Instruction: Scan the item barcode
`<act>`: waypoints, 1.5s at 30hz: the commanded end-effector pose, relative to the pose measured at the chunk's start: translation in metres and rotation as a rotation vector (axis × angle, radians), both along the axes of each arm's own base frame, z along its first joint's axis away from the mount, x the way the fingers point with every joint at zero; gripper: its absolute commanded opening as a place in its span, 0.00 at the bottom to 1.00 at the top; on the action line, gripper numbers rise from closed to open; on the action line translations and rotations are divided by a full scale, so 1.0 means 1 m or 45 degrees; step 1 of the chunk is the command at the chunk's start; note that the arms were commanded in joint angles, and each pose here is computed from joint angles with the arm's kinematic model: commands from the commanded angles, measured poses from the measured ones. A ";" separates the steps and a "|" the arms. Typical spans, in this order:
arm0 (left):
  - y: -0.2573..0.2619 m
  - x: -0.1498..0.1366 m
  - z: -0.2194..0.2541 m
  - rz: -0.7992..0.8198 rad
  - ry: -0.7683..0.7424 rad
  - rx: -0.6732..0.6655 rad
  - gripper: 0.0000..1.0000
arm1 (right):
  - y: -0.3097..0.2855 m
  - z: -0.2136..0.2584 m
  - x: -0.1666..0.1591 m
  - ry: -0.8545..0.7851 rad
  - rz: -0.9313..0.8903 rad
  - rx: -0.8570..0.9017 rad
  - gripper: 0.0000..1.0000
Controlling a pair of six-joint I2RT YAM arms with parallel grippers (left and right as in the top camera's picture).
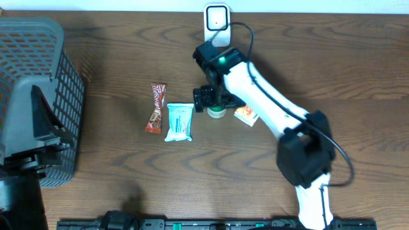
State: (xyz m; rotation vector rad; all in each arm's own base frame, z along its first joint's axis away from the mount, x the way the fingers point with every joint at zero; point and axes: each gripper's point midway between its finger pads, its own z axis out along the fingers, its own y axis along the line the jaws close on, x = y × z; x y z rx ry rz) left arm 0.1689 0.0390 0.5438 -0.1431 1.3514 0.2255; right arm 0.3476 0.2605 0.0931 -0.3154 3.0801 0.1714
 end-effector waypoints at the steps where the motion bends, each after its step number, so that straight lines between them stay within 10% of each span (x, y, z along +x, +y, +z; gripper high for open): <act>1: 0.002 0.001 -0.002 0.016 0.002 0.008 0.98 | 0.008 0.049 -0.002 -0.181 0.574 0.098 0.99; 14: 0.002 0.002 -0.002 0.016 0.001 0.008 0.98 | -0.033 0.003 0.033 -0.194 1.088 -0.221 0.99; 38: 0.001 0.004 -0.004 0.016 0.006 0.009 0.98 | -0.004 -0.062 0.030 -0.098 1.240 -0.090 0.99; 45: 0.001 0.004 -0.004 0.016 0.006 0.009 0.98 | -0.010 -0.063 0.040 -0.114 0.982 -0.162 0.75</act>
